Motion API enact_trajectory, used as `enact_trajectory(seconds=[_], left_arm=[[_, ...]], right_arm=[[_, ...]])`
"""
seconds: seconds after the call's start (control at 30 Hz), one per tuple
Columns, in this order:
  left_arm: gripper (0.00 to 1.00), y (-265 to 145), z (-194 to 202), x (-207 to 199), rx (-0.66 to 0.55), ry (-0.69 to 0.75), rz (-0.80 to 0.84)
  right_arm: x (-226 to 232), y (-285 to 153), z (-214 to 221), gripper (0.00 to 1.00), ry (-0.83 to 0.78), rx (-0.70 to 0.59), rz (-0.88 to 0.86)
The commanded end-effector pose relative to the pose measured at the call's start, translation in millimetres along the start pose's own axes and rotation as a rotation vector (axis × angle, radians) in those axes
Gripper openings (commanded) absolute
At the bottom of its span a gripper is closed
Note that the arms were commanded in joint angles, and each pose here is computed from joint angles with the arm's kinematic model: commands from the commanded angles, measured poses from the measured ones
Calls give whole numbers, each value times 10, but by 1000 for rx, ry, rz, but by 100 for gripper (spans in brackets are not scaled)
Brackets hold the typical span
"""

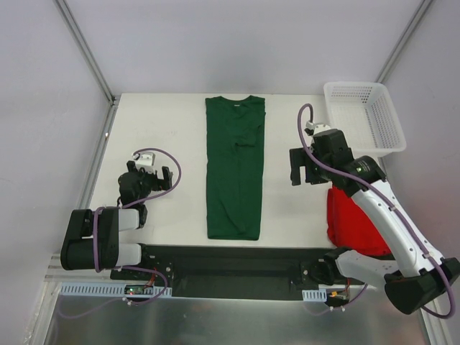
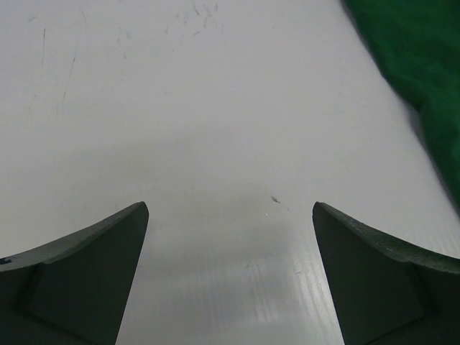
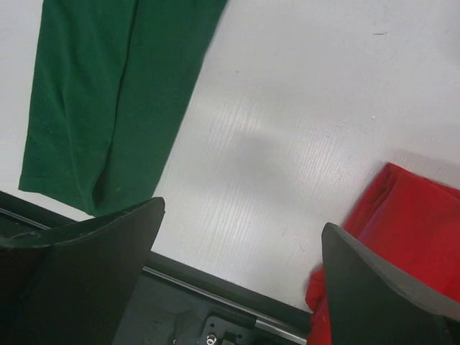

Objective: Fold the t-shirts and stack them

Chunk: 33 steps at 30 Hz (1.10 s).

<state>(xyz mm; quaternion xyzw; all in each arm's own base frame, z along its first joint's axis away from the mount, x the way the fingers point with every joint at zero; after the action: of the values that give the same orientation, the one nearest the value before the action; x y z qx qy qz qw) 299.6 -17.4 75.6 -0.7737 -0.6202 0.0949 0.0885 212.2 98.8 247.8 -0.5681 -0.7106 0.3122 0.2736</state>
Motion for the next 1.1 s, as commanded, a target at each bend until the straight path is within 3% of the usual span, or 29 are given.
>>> enact_trajectory(seconds=[0.0, 0.03, 0.07, 0.1, 0.13, 0.17, 0.2, 0.27, 0.3, 0.4, 0.43, 0.47, 0.5, 0.53, 0.57, 0.63, 0.7, 0.8, 0.9, 1.07], left_arm=[[99, 66, -205, 210, 52, -73, -157], [99, 51, -372, 284, 95, -128, -225], [99, 32, -615, 343, 230, -166, -279], [99, 35, -805, 359, 239, -175, -304], [99, 10, -948, 301, 269, -177, -273], [99, 23, -1396, 227, 210, -180, -216], [99, -62, -1413, 115, 265, -238, -172], [99, -157, -1828, -53, 233, -330, -95], [99, -247, -1805, -145, 298, -442, -97], [99, -309, -2125, -519, 330, -513, 183], [99, -310, -1927, -654, 506, -566, 228], [99, -329, -2192, -639, 520, -543, 198], [99, -344, -2180, -680, 607, -504, 170], [99, -417, -1927, -713, 842, -524, 124], [99, -420, -2108, -758, 839, -474, 131], [99, -489, -2085, -812, 916, -471, 151], [99, -518, -2032, -865, 894, -517, 154], [99, -642, -2065, -1100, 801, -616, 318], [99, -789, -2195, -1161, 711, -657, 331], [99, -1279, -2825, -1133, 394, -544, 316]], right_arm=[[95, 9, -143, 96, -42, 27, -44], [104, 44, -132, 96, -46, 42, -43], [121, 125, -121, 96, -50, 71, -43], [157, 165, -103, 96, -52, 93, -64], [188, 205, -98, 96, -56, 112, -76], [211, 242, -95, 96, -54, 125, -88], [259, 305, -96, 96, -54, 147, -110], [287, 353, -103, 96, -53, 162, -119], [351, 389, -98, 96, -54, 184, -156], [436, 382, -165, 96, -42, 180, -219], [465, 355, -216, 96, -28, 172, -252], [430, 333, -262, 96, 14, 168, -275], [530, 253, -289, 96, 78, 181, -382], [537, 202, -301, 96, 123, 178, -431], [511, 199, -360, 96, 164, 155, -470], [629, 149, -320, 96, 212, 182, -567], [697, 233, -161, 96, 225, 222, -623], [706, 369, 78, 96, 286, 270, -668], [753, 358, 136, 96, 306, 267, -730], [689, 255, 138, 96, 276, 213, -689]])
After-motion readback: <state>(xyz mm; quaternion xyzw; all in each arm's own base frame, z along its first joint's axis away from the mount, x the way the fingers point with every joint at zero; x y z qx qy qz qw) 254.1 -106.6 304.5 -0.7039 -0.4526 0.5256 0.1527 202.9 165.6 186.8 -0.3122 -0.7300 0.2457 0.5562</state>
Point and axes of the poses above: each gripper's point midway between its finger pads, its own y axis out along the fingers, its own x axis along the line the jaws close on, z = x × y, the point moved 4 cm from there along -y, back along the fingers
